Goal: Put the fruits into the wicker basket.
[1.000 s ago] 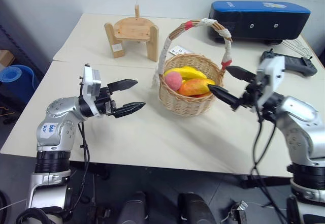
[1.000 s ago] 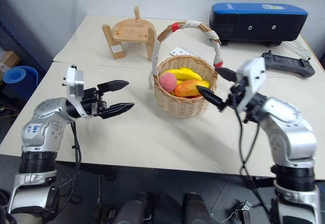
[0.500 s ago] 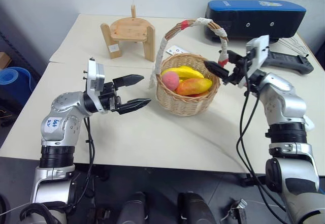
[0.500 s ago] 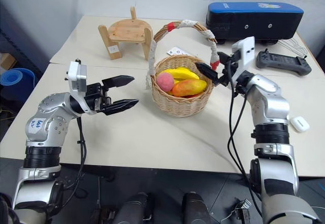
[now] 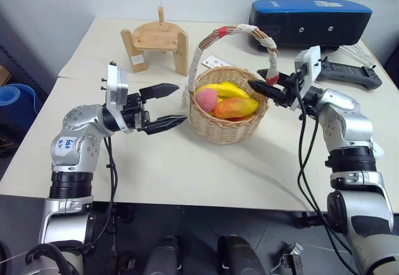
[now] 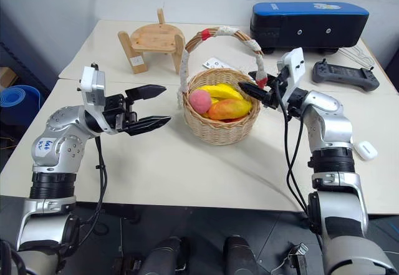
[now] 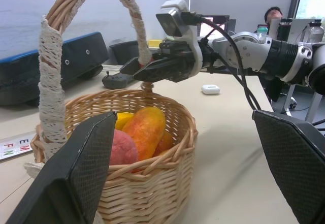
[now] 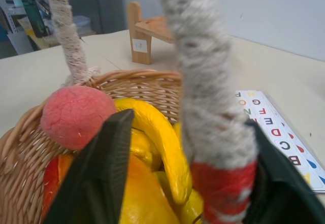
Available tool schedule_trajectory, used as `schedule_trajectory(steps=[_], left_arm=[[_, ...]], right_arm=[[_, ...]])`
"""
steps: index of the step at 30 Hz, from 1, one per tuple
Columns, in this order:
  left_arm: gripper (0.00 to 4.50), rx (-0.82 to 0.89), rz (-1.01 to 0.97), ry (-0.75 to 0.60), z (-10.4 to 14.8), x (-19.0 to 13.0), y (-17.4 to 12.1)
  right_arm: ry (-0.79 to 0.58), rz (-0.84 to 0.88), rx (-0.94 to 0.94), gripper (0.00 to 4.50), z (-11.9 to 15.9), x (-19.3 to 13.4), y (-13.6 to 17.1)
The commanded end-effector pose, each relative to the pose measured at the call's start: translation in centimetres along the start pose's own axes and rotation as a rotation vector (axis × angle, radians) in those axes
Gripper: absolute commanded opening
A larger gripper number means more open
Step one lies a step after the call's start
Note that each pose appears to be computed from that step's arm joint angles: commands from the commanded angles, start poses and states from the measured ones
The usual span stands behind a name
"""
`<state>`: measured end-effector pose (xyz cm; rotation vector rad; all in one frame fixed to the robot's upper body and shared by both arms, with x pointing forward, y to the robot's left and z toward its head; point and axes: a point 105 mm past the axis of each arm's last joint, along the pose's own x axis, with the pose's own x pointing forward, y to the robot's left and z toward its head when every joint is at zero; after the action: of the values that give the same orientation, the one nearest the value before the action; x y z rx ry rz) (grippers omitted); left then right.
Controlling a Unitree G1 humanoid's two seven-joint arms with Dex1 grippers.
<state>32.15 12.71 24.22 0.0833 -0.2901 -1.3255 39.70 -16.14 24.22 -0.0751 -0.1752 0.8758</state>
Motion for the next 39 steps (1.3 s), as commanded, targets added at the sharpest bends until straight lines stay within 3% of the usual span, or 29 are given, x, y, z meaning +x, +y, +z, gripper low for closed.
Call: schedule_trajectory(steps=[1, 4, 9, 14, 20, 26, 34, 39], left_arm=[[4.5, 0.03, -0.012, -0.01, 0.3, 0.3, -0.2], [4.5, 0.033, 0.004, -0.026, 0.5, 0.5, 0.0], [4.5, 0.038, -0.024, -0.038, 0.9, 1.2, -0.8], [4.5, 0.027, -0.054, -0.041, 0.7, 1.9, -1.0], [4.5, 0.004, -0.07, -0.038, 0.2, 2.2, -1.1], [4.5, -0.007, -0.084, -0.017, -0.4, 2.4, -1.3], [4.5, -0.014, -0.049, 0.003, -1.2, 1.7, -1.9], [4.5, 0.001, -0.04, 0.014, -1.0, 1.5, -1.7]], right_arm=[[-0.058, 0.021, -0.044, 1.18, 1.5, -0.6, 0.9], [-0.081, 0.006, -0.067, 0.22, 2.2, -1.7, 1.6], [-0.129, -0.038, -0.096, 0.21, 4.1, -3.9, 3.4], [-0.185, -0.338, -0.167, 0.21, 6.6, -10.1, 2.5], [-0.168, -0.708, -0.288, 0.21, 8.6, -17.3, -1.1], [0.003, -0.933, -0.354, 0.21, 5.8, -21.2, -5.4], [-0.055, -0.999, -0.148, 0.21, 2.2, -21.6, -8.0], [-0.041, -0.989, -0.116, 1.85, 1.3, -22.1, -7.9]])
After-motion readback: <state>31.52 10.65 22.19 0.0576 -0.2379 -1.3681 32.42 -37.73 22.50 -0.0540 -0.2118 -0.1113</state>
